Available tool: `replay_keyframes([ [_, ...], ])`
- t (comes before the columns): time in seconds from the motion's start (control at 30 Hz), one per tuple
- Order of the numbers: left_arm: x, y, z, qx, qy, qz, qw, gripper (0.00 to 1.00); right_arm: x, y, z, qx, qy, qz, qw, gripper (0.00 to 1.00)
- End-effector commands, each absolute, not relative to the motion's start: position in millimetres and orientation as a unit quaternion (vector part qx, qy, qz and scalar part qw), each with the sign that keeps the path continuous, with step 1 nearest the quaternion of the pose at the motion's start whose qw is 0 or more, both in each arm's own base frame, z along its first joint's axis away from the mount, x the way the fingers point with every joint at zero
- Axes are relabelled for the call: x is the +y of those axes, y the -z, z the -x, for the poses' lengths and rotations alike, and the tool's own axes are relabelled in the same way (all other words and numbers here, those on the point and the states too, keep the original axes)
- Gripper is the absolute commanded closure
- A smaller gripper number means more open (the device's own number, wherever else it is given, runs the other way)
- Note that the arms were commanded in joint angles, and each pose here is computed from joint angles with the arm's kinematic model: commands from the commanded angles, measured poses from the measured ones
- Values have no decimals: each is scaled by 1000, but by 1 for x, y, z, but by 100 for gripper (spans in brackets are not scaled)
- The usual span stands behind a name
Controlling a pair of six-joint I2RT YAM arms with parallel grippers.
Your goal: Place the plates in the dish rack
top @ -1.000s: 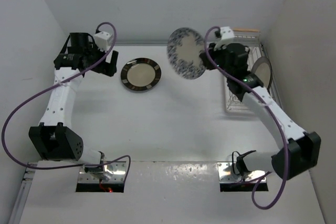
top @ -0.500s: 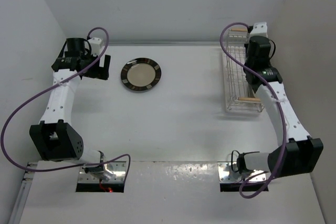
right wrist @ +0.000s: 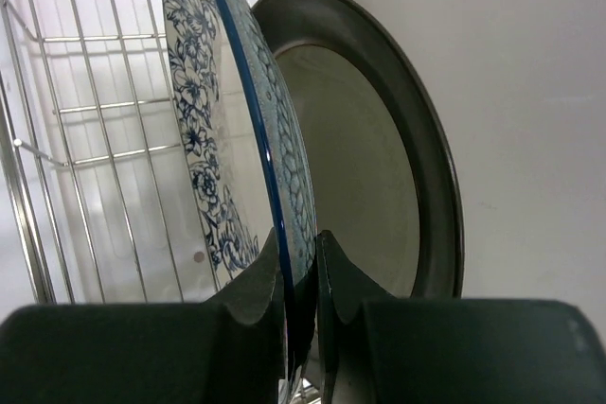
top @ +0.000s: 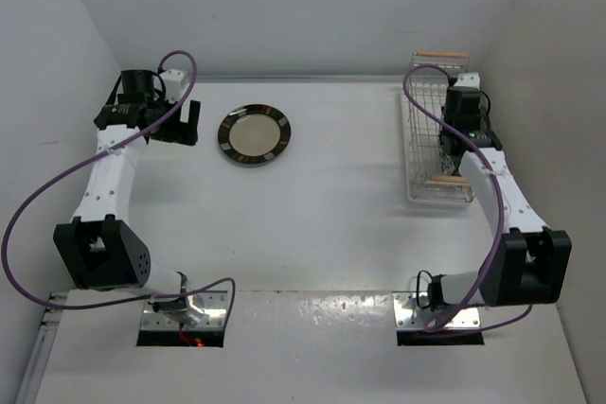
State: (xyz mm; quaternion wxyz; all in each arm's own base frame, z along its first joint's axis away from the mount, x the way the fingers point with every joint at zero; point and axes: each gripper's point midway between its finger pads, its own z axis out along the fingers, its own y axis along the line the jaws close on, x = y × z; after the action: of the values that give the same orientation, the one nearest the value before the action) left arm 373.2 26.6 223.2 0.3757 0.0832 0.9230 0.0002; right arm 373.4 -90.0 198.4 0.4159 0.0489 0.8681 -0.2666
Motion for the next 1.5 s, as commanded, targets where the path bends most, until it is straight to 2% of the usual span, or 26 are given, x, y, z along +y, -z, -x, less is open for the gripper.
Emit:
replay_keyframes([
  [0.0, 27, -223, -378, 921, 6, -78, 381, 0, -84, -219, -391, 842, 232, -100, 476, 100],
  [0.23, 27, -216, -377, 925, 8, -77, 373, 0, -83, -227, -391, 838, 227, -102, 485, 100],
  [0.43, 27, -212, -378, 926, 9, -77, 368, 0, -77, -217, -388, 858, 208, -95, 461, 100],
  [0.77, 25, -209, -379, 928, 14, -78, 365, 0, -87, -279, -390, 811, 236, -100, 526, 100],
  [1.17, 25, -209, -379, 928, 14, -78, 365, 0, -87, -301, -385, 798, 234, -102, 546, 100],
  [1.47, 27, -209, -379, 928, 8, -81, 364, 0, -83, -255, -385, 833, 228, -89, 497, 100],
])
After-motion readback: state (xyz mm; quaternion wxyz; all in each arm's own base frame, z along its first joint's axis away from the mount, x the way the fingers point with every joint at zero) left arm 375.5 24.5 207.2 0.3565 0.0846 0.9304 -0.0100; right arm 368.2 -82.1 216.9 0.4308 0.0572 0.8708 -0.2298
